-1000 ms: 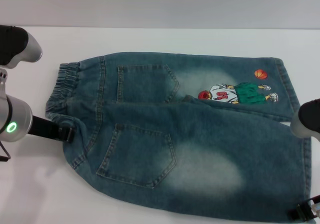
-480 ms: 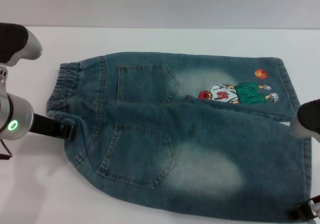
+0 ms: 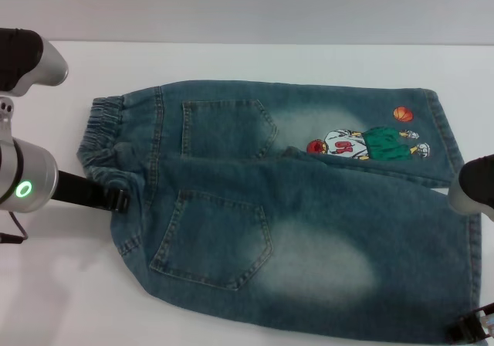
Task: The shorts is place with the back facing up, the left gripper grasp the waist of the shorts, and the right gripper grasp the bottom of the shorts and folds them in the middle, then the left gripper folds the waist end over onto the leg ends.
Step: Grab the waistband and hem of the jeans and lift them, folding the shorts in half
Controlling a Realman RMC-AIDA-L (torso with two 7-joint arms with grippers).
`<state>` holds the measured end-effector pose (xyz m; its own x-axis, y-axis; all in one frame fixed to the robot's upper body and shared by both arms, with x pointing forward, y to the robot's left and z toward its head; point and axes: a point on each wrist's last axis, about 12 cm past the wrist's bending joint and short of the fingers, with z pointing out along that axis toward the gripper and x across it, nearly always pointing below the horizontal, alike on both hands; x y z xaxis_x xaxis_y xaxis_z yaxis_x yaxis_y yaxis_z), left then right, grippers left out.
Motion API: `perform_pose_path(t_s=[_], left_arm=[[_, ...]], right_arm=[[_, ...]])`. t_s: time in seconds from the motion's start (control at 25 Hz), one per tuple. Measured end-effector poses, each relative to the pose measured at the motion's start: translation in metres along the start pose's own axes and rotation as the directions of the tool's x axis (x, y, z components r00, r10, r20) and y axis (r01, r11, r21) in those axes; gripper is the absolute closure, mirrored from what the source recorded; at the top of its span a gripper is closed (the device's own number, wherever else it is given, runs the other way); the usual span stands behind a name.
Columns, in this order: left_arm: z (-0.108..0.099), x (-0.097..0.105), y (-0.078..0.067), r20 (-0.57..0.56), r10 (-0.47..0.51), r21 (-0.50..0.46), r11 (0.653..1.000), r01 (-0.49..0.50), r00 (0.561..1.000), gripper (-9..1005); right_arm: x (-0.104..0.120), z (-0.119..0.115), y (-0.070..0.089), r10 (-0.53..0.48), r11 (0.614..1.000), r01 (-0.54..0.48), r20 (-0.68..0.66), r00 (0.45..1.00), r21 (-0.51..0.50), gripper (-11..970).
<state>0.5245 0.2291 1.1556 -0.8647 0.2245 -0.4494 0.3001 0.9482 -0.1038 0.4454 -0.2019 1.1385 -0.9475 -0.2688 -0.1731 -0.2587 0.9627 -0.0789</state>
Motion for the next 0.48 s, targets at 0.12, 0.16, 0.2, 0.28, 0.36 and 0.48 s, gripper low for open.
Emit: perform_pose_path(t_s=[0.12, 0.16, 0.2, 0.28, 0.36, 0.48], left_arm=[[-0.0003, -0.0003, -0.0009, 0.002, 0.0, 0.011, 1.0, 0.0, 1.0, 786], [-0.0007, -0.0007, -0.0012, 0.004, 0.003, 0.012, 1.0, -0.003, 1.0, 786], [-0.0014, -0.0012, -0.0017, 0.008, 0.005, 0.013, 1.0, -0.005, 1.0, 786], [-0.0031, -0.0021, -0.0035, 0.02, 0.012, 0.016, 1.0, -0.012, 1.0, 787], [-0.005, -0.0025, -0.0047, 0.033, 0.015, 0.018, 1.0, -0.015, 0.999, 787], [-0.0062, -0.0027, -0.0048, 0.044, 0.009, 0.018, 1.0, -0.01, 0.999, 786]], right_arm=[[0.0003, 0.0003, -0.0001, 0.001, 1.0, -0.001, -0.001, 1.0, 0.0, 319], [0.0004, 0.0003, 0.0001, 0.0, 1.0, 0.0, -0.002, 1.0, 0.0, 319], [0.0005, 0.0004, 0.0003, -0.001, 1.0, 0.001, -0.002, 1.0, 0.0, 319], [0.0008, 0.0006, 0.0006, -0.002, 1.0, 0.002, -0.003, 1.0, -0.001, 319], [0.0013, 0.0008, 0.0003, -0.001, 1.0, 0.001, -0.005, 1.0, 0.0, 319], [0.0018, 0.0011, -0.0005, 0.003, 1.0, -0.003, -0.006, 1.0, 0.003, 319]])
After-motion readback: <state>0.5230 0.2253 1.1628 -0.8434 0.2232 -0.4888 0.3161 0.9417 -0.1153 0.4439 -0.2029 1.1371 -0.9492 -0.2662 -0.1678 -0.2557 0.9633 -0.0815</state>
